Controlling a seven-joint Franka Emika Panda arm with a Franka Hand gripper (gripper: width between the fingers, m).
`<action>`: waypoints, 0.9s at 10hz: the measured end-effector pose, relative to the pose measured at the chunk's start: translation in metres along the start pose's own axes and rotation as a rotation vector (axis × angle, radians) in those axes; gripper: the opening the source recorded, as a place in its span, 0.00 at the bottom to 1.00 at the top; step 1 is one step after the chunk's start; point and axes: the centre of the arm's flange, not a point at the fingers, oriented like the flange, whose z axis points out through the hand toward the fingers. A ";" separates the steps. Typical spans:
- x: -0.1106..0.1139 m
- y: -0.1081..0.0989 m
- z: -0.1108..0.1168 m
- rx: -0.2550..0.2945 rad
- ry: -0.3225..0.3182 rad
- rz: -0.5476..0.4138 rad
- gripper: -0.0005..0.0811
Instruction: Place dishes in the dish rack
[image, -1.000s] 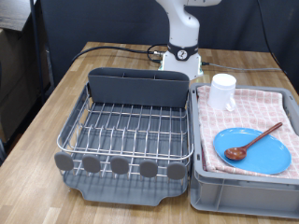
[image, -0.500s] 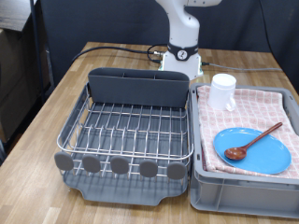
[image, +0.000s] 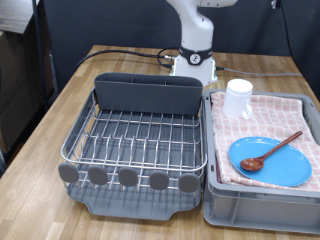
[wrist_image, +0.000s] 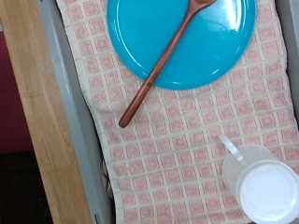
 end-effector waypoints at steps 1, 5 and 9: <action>0.001 -0.006 0.009 0.010 0.009 0.010 0.99; 0.008 -0.012 0.075 0.010 0.009 0.084 0.99; 0.008 -0.013 0.124 0.013 -0.028 0.105 0.99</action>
